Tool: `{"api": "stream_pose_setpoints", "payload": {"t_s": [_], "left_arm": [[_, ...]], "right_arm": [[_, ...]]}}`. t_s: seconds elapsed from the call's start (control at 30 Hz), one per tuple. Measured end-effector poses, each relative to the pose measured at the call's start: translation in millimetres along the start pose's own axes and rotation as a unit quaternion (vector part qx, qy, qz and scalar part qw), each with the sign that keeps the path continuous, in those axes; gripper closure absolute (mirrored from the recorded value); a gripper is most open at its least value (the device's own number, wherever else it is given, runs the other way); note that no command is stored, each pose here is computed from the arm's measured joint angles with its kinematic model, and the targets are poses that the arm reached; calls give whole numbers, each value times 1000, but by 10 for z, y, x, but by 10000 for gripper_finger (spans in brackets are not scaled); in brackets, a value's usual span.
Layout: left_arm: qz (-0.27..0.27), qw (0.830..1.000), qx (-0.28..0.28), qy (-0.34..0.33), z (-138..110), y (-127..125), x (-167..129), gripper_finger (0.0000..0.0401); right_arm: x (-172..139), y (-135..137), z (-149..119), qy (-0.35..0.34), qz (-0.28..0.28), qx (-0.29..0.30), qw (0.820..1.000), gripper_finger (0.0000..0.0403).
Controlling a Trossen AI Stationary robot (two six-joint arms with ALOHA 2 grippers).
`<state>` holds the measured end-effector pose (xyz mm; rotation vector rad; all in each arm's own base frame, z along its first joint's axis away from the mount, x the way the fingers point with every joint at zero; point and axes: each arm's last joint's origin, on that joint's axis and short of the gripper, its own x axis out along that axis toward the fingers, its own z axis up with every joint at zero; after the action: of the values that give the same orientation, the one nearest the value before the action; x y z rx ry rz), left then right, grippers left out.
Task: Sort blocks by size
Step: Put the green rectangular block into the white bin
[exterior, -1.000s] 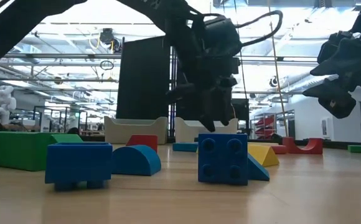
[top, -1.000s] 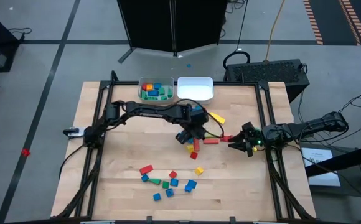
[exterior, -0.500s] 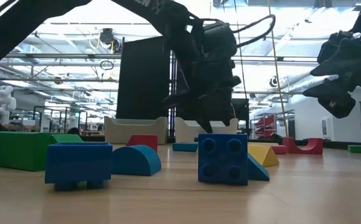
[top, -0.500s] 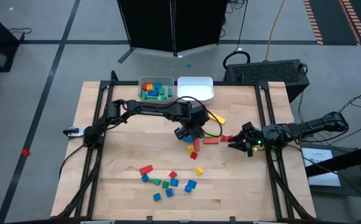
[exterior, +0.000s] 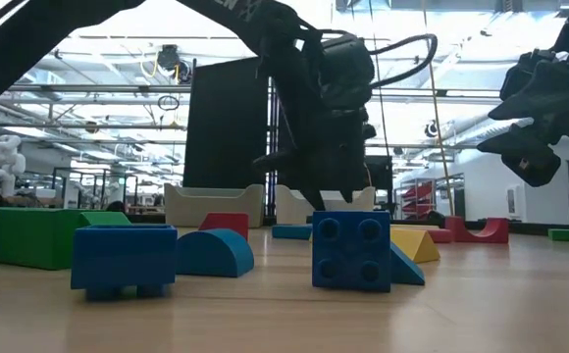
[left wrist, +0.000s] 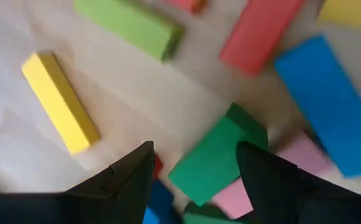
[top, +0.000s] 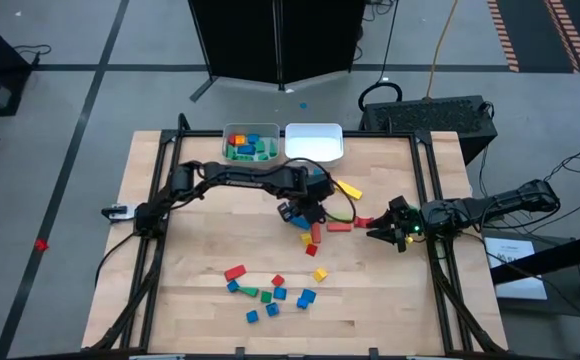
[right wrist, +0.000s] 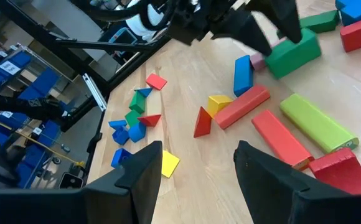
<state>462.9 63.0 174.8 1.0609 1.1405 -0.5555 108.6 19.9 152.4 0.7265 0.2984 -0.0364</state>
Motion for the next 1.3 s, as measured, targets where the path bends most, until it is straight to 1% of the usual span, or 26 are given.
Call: {"api": "stream_pose_setpoints", "payload": {"t_s": [0.17, 0.3, 0.33, 0.4, 0.47, 0.53, 0.57, 0.6, 0.63, 0.67, 0.7, 0.73, 0.77, 0.8, 0.83, 0.87, 0.9, 0.93, 0.97, 1.0, 1.03, 1.1, 1.17, 1.23, 1.3], "left_arm": [[-6, 1000, 19, 6, -5, -19, -101, 166], [-39, 999, 19, 20, -25, -83, -135, 166], [-40, 999, 15, 21, -31, -84, -137, 166], [-30, 999, -23, 22, -41, -63, -135, 166], [-6, 995, -91, 32, -46, -23, -139, 166], [12, 984, -170, 52, -51, 14, -181, 166], [23, 974, -216, 62, -54, 41, -218, 166], [36, 959, -271, 69, -42, 72, -271, 166], [46, 940, -330, 74, -38, 98, -332, 166], [53, 912, -399, 79, -36, 117, -400, 166], [59, 874, -475, 80, -35, 137, -466, 166], [64, 829, -550, 76, -35, 153, -520, 166], [67, 781, -617, 72, -48, 167, -557, 166], [61, 732, -675, 62, -57, 179, -583, 166], [53, 691, -719, 51, -73, 198, -600, 166], [45, 657, -751, 39, -85, 218, -608, 166], [39, 629, -776, 28, -95, 234, -607, 166], [39, 606, -794, 19, -107, 253, -604, 166], [41, 590, -806, 10, -109, 267, -584, 166], [44, 577, -815, 4, -104, 275, -557, 166], [43, 569, -821, 4, -99, 271, -533, 166], [40, 567, -823, 15, -76, 242, -431, 166], [40, 569, -821, 34, -58, 204, -354, 166], [35, 565, -823, 56, -53, 159, -281, 166], [32, 567, -821, 64, -33, 137, -195, 166]], "right_arm": [[0, -2, 7, -9, -6, -4, 1000, 209], [0, -2, 8, -10, -7, -5, 1000, 209], [0, -1, 8, -10, -6, -5, 1000, 209], [0, -2, 8, -10, -7, -5, 1000, 209], [0, -2, 8, -10, -7, -5, 1000, 209], [0, -2, 8, -10, -7, -5, 1000, 209], [0, -2, 8, -10, -7, -5, 1000, 209], [0, -2, 8, -11, -8, -5, 1000, 209], [0, -3, 9, -12, -9, -5, 1000, 209], [0, -4, 10, -14, -11, -5, 1000, 209], [0, -6, 12, -16, -13, -5, 1000, 209], [0, -7, 13, -19, -16, -5, 1000, 209], [0, -7, 14, -20, -17, -5, 1000, 209], [-1, -7, 15, -21, -17, -4, 1000, 209], [0, -8, 16, -22, -18, -4, 1000, 209], [0, -9, 18, -25, -21, -4, 999, 209], [-1, -10, 20, -28, -24, -4, 999, 209], [-1, -10, 23, -31, -25, -4, 999, 209], [-1, -10, 24, -32, -26, -4, 999, 209], [-1, -10, 24, -33, -26, -4, 999, 209], [-1, -10, 24, -33, -26, -4, 999, 209], [-1, -10, 24, -33, -26, 1, 999, 209], [-1, -10, 23, -32, -25, 6, 999, 209], [-1, -8, 23, -30, -22, 8, 999, 209], [-1, -8, 22, -29, -22, 9, 999, 209]]}}
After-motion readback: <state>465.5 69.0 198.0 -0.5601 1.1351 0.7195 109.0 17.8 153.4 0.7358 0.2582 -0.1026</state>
